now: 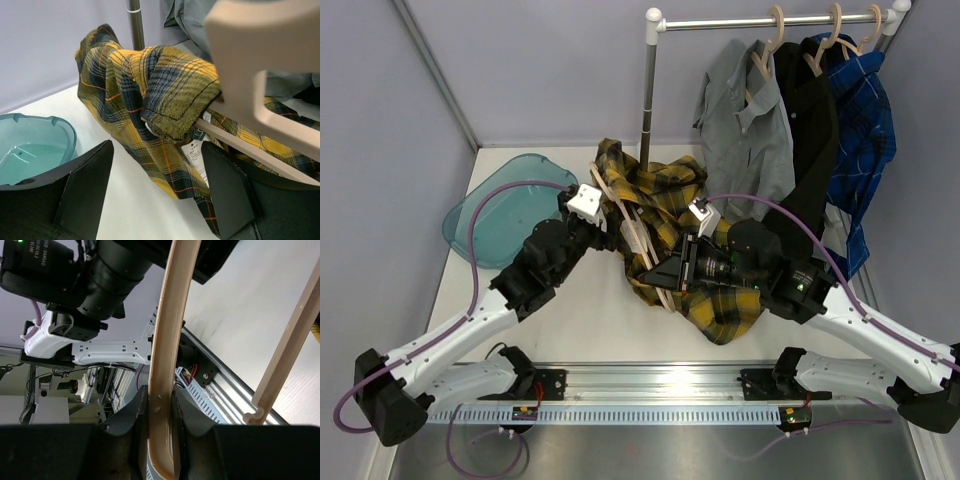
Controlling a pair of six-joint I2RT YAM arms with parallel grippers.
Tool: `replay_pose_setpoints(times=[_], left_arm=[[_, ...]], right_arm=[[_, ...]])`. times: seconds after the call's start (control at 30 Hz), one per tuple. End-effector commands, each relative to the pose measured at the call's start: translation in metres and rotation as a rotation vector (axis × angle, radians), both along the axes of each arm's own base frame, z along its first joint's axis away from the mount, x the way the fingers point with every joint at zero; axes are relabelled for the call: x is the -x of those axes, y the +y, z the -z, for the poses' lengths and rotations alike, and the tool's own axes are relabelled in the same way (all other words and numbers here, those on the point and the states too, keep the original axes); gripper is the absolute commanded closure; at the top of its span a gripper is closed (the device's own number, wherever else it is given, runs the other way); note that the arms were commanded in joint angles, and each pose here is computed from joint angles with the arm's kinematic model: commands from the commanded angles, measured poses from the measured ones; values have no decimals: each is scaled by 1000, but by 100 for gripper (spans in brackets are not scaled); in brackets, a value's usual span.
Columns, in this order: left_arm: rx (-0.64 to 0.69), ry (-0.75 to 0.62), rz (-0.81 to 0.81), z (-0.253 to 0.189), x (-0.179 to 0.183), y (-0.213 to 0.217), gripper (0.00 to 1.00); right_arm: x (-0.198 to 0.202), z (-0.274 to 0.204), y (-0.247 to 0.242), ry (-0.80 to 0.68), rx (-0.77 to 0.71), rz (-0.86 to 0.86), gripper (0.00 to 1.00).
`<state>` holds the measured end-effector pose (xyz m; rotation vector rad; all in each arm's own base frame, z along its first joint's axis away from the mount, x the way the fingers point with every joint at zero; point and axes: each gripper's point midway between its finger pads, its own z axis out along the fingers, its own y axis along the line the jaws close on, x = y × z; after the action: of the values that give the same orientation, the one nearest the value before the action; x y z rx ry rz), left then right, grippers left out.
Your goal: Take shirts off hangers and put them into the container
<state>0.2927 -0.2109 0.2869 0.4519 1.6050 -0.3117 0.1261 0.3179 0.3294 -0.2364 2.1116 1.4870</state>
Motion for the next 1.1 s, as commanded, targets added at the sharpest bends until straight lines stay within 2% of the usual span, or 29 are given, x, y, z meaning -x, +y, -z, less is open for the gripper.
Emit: replay_pose_setpoints(times=[0.0, 0.1, 0.23, 0.37, 0.4, 0.53, 0.67, 0.8, 1.07], left_arm=[[139, -45, 23, -22, -6, -13, 25], [166, -45, 1, -19, -10, -13, 29], [220, -68, -52, -21, -16, -5, 42], [249, -78, -69, -20, -18, -2, 66], [252, -79, -77, -20, -19, -1, 78], [283, -90, -103, -25, -23, 3, 100], [309, -96, -121, -29, -28, 7, 100], [342, -90, -214, -37, -38, 24, 100], [402, -100, -351, -78, -62, 51, 100]], right_arm=[[9, -51, 1, -104, -146, -44, 100], [10, -55, 0, -113, -157, -42, 100], [10, -56, -2, -117, -161, -38, 100], [12, -57, -6, -118, -165, -31, 100], [11, -57, -7, -120, -166, -25, 100], [13, -59, -10, -124, -169, -22, 100], [15, -61, -15, -127, -172, -16, 100], [21, -52, -24, -114, -138, -21, 100], [44, -32, -48, -68, -104, -55, 100]])
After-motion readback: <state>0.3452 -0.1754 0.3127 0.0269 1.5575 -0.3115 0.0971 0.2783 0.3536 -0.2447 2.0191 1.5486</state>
